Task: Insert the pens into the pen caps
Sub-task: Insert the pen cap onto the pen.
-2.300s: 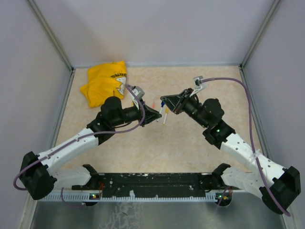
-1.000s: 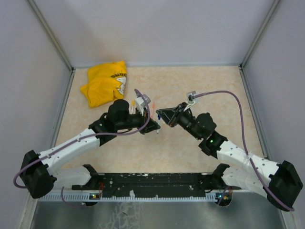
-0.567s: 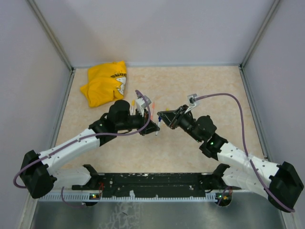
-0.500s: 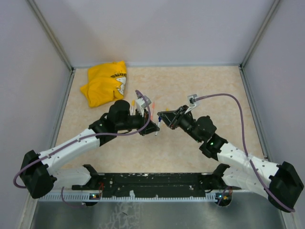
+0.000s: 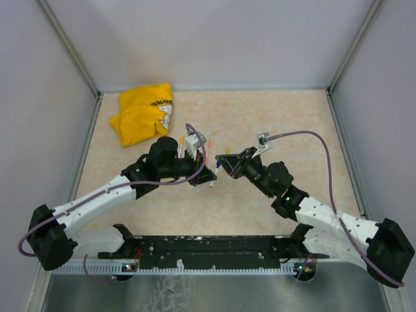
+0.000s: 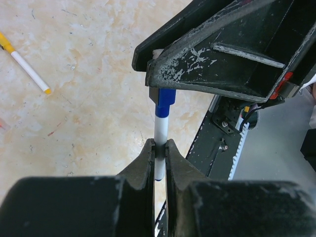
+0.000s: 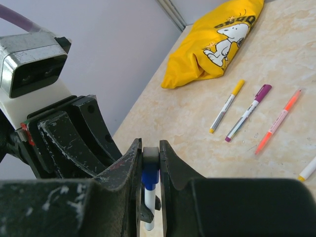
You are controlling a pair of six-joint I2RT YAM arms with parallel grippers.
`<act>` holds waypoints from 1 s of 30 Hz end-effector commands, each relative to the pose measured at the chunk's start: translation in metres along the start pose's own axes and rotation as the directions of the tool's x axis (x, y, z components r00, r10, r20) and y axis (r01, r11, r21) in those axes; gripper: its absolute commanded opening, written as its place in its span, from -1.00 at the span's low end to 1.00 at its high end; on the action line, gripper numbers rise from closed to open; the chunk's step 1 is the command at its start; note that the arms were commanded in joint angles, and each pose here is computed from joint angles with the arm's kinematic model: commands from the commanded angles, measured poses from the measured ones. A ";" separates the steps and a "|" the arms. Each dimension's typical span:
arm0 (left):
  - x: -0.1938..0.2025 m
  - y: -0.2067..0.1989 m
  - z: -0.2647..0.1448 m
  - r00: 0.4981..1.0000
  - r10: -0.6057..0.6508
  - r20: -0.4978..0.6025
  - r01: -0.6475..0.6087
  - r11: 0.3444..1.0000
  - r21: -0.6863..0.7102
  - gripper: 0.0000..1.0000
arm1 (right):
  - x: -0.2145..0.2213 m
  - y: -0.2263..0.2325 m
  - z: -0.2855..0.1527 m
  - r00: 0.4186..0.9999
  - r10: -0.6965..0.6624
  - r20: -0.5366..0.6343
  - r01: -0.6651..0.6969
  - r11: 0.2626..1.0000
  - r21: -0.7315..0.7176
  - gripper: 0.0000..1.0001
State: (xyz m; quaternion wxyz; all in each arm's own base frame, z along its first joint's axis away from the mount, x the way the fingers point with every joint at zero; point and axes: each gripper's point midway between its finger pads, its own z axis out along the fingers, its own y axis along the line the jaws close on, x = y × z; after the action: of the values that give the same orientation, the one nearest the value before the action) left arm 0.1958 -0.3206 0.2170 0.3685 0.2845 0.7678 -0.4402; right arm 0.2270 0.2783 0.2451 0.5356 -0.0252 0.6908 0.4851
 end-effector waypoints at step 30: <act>-0.128 -0.025 -0.030 0.875 0.171 0.452 -0.181 0.983 -0.021 -1.00 | -0.039 0.045 -0.003 0.978 -0.171 -0.117 0.175 0.984 0.026 -0.47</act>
State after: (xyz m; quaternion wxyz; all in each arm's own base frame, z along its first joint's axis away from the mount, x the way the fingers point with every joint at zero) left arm 0.2128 -0.3292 0.2651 0.4562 0.2834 0.7049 -0.4633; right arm 0.2339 0.2735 0.3092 0.5599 -0.0530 0.7105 0.4229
